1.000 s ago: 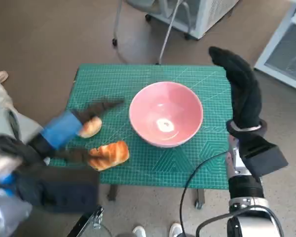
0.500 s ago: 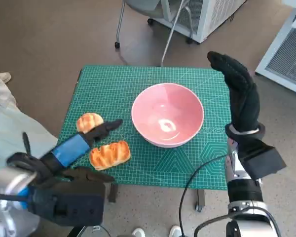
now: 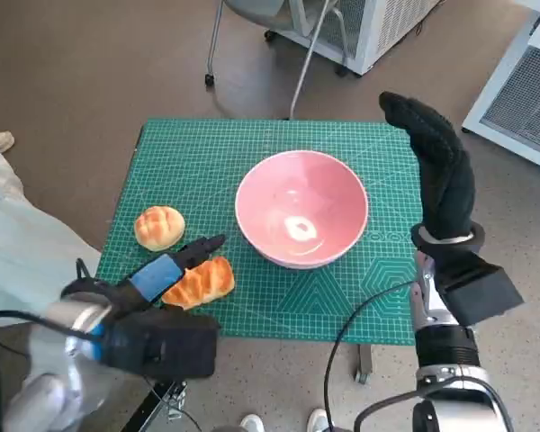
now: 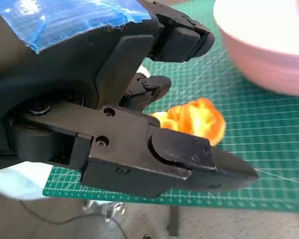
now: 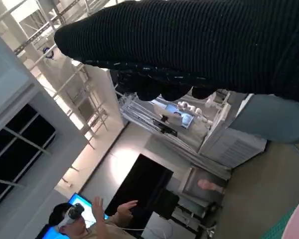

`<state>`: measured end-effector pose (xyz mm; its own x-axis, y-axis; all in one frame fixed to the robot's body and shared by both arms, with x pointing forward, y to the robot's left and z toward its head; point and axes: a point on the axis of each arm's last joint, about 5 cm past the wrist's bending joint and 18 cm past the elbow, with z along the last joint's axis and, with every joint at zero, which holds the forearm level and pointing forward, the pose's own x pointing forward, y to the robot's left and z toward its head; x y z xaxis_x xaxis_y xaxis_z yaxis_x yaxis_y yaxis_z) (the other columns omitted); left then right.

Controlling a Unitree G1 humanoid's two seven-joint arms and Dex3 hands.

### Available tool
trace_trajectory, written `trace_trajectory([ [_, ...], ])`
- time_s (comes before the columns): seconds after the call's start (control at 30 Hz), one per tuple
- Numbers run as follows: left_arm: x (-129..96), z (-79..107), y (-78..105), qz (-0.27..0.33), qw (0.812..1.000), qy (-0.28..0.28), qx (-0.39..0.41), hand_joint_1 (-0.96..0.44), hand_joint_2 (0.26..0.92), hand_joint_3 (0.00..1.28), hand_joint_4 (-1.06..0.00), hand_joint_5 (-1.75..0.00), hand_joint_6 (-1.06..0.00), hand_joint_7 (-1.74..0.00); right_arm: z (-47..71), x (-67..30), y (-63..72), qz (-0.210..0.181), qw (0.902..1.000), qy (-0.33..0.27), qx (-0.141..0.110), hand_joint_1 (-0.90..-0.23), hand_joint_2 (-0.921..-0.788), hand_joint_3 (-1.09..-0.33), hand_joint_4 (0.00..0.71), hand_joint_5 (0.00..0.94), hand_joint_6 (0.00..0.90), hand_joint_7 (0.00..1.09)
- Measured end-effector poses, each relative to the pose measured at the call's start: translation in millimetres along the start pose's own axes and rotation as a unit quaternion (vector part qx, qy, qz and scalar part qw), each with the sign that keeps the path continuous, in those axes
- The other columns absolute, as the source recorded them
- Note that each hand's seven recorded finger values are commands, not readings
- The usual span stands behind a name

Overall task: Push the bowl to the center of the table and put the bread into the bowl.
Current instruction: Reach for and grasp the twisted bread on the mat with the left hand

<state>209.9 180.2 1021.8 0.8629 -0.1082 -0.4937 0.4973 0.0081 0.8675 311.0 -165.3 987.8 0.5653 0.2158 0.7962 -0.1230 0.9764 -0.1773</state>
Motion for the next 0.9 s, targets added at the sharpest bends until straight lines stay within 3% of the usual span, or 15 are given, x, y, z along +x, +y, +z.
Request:
trace_trajectory([
  [0.73, 42, -7.8, -21.3, -0.015, 0.997, 0.079, 0.002, -0.28, 0.775, 0.01, -0.17, -0.01, -0.28, -0.03, -0.3, -0.3, -0.6, 0.005, 1.0, 0.004, 0.002, -0.458, -0.921, -0.629, 0.461, 0.005, 0.15, 0.93],
  [0.9, 48, -8.8, -24.8, -0.022, 0.996, 0.09, 0.012, -0.24, 0.789, 0.02, -0.25, -0.04, -0.35, -0.06, -0.2, -0.2, -1.4, 0.005, 1.0, 0.004, 0.001, -0.457, -0.921, -0.63, 0.461, 0.005, 0.149, 0.93],
])
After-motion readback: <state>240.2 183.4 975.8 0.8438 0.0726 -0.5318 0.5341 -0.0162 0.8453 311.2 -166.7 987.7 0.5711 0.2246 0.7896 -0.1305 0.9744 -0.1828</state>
